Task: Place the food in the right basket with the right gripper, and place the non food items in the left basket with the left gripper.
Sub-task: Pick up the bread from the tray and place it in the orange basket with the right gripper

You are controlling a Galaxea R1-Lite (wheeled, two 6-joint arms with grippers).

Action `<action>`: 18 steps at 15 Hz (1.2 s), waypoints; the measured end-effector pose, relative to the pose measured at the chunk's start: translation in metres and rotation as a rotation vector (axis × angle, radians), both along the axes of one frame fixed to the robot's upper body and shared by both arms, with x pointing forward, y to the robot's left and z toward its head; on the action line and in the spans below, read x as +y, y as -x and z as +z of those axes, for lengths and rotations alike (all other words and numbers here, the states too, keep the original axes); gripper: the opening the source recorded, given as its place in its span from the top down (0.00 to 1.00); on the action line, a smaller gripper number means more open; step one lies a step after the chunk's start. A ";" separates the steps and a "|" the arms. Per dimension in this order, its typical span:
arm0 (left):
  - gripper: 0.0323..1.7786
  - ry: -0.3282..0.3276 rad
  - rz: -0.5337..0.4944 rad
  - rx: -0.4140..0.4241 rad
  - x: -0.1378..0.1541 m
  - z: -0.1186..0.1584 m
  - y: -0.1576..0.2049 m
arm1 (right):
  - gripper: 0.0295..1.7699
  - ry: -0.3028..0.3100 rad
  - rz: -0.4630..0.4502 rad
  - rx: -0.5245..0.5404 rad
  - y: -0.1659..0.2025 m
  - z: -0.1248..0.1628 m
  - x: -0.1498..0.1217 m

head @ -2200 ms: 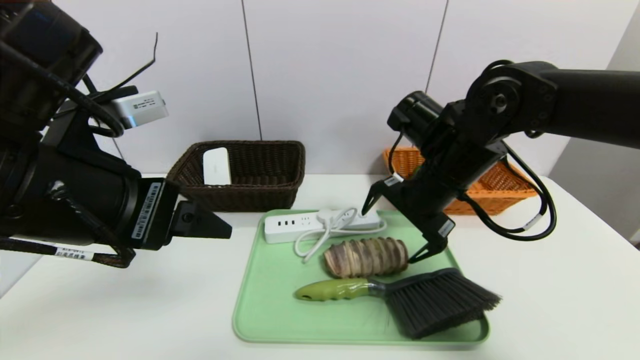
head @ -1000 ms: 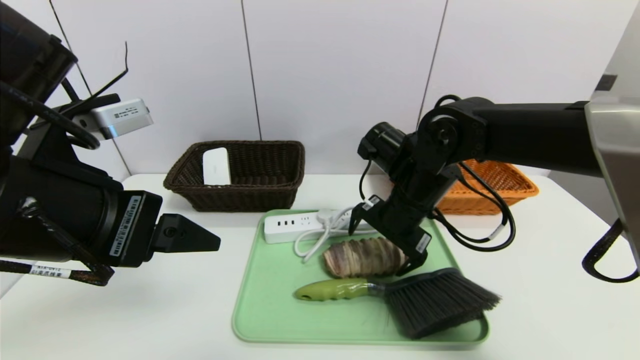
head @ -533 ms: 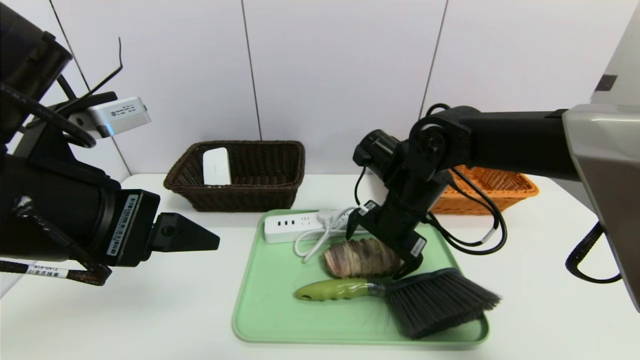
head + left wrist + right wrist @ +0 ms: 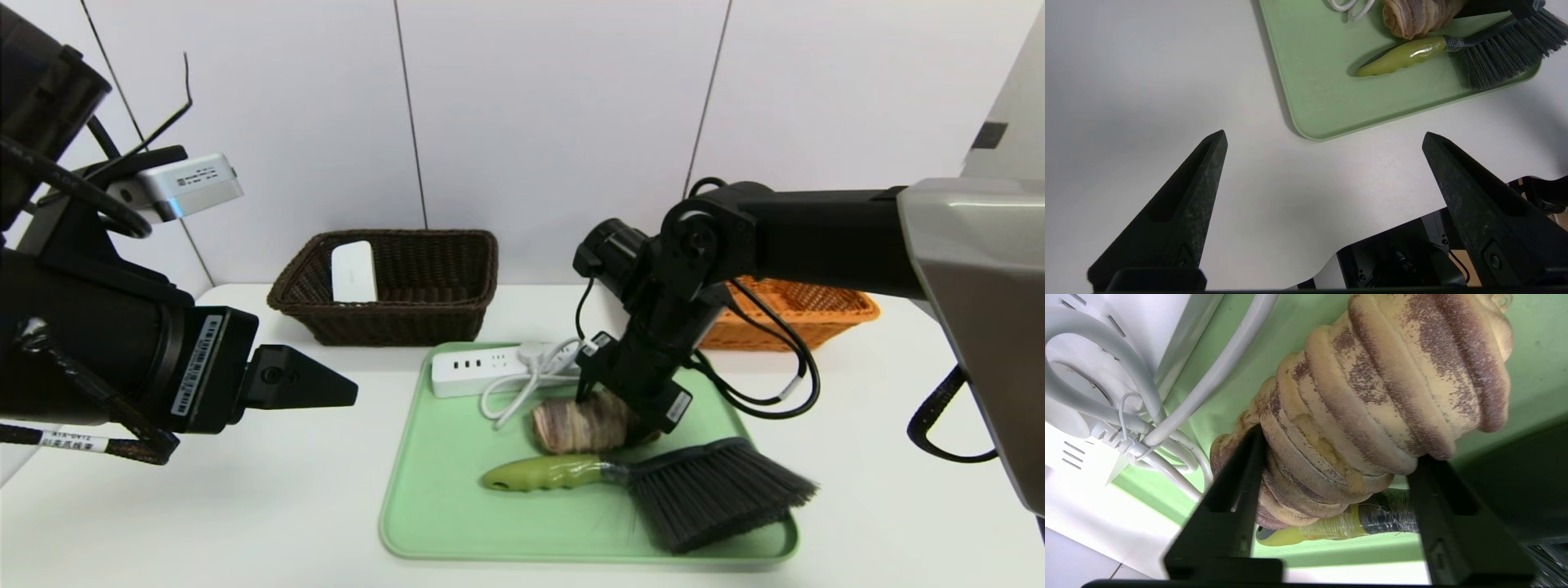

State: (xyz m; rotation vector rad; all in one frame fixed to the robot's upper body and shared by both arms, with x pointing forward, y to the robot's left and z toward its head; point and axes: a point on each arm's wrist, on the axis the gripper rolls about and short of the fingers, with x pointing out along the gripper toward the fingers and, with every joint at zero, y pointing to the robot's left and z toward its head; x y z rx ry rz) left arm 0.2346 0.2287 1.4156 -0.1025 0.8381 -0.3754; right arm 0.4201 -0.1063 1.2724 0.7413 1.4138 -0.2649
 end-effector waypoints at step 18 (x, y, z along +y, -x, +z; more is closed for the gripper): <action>0.05 -0.003 0.013 0.003 0.001 -0.001 -0.004 | 0.92 -0.094 -0.068 -0.101 0.006 0.042 -0.019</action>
